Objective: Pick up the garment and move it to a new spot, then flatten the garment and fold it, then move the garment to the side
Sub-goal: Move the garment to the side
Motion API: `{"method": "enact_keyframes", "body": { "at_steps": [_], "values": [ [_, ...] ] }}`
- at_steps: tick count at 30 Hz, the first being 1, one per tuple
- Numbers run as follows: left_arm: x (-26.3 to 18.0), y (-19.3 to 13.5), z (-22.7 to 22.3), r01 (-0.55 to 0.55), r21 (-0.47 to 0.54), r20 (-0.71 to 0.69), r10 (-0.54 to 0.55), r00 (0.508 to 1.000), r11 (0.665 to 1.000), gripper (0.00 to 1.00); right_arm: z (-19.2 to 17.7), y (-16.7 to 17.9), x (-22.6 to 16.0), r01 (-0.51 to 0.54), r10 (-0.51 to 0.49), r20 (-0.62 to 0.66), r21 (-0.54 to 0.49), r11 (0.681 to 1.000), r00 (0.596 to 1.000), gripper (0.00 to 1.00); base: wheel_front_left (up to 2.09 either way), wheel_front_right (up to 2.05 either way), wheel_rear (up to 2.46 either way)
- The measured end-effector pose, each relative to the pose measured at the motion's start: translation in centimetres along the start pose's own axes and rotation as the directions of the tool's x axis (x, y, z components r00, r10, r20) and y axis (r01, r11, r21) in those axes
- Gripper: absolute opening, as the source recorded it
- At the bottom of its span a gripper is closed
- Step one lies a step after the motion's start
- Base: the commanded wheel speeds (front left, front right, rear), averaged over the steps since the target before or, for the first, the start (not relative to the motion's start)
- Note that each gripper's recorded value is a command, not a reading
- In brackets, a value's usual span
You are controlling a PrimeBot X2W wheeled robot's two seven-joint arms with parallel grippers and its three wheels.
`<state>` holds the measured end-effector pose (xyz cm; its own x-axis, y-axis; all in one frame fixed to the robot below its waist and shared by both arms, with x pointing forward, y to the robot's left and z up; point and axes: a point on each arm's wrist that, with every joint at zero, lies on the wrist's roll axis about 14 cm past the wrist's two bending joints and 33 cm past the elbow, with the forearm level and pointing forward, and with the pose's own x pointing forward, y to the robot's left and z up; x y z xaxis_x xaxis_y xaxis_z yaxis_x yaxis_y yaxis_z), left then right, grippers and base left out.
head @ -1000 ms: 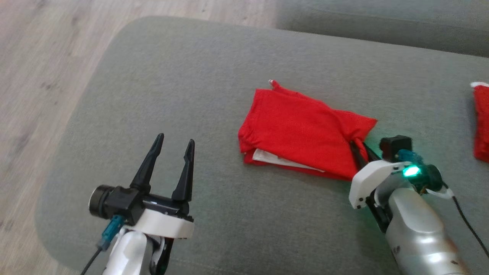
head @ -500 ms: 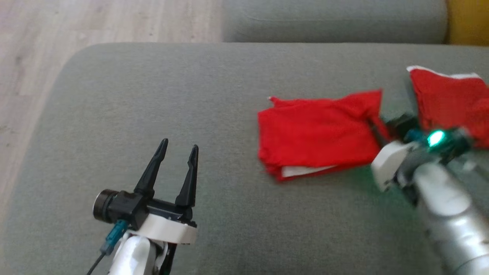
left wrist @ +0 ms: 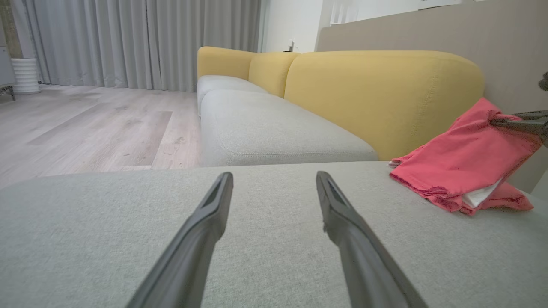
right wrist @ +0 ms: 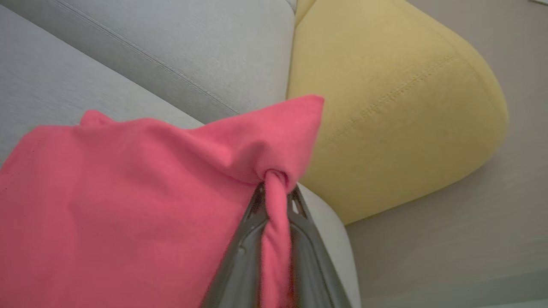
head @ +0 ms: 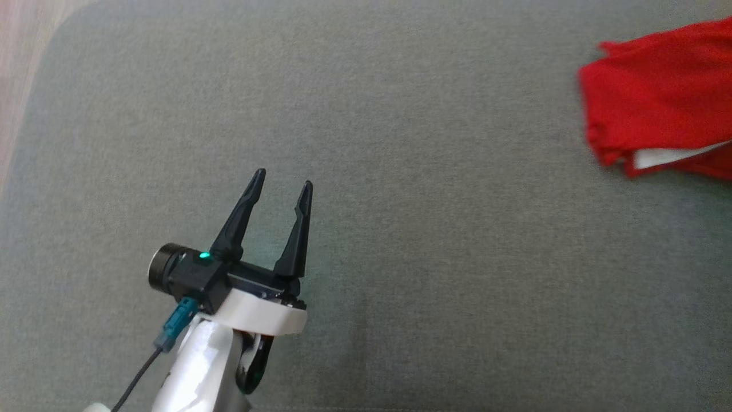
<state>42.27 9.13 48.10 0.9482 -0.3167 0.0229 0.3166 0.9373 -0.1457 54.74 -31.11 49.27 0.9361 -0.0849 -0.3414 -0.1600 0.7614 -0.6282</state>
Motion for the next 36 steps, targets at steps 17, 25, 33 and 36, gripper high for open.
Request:
{"method": "enact_keyframes", "body": {
  "at_steps": [17, 25, 33, 36],
  "values": [
    [0.6, 2.0, -2.1, -0.05, -0.018, -0.047, 0.049, 0.998, 0.999, 1.0, -5.1, -5.8, 0.9, 0.16, -0.152, -0.154, 0.04, 0.986, 0.976, 0.0, 0.0, 0.0, 0.0],
    [1.9, 2.0, -2.5, -0.036, -0.021, -0.047, 0.035, 0.998, 0.999, 1.0, -6.1, -4.5, 1.4, 0.177, -0.152, -0.19, 0.122, 0.977, 0.97, 0.41, 0.0, 0.0, 0.0],
    [1.6, 2.1, -2.1, -0.042, -0.015, -0.042, 0.041, 0.998, 0.999, 1.0, -5.5, -4.1, 0.5, 0.195, -0.167, -0.176, 0.155, 0.969, 0.97, 1.0, 0.0, 0.0, 0.0],
    [1.4, 2.1, -1.4, -0.043, -0.01, -0.028, 0.043, 0.999, 0.999, 1.0, -4.8, -3.6, 0.1, 0.189, -0.163, -0.153, 0.173, 0.967, 0.975, 1.0, 0.0, 0.0, 0.0]
  ]
}}
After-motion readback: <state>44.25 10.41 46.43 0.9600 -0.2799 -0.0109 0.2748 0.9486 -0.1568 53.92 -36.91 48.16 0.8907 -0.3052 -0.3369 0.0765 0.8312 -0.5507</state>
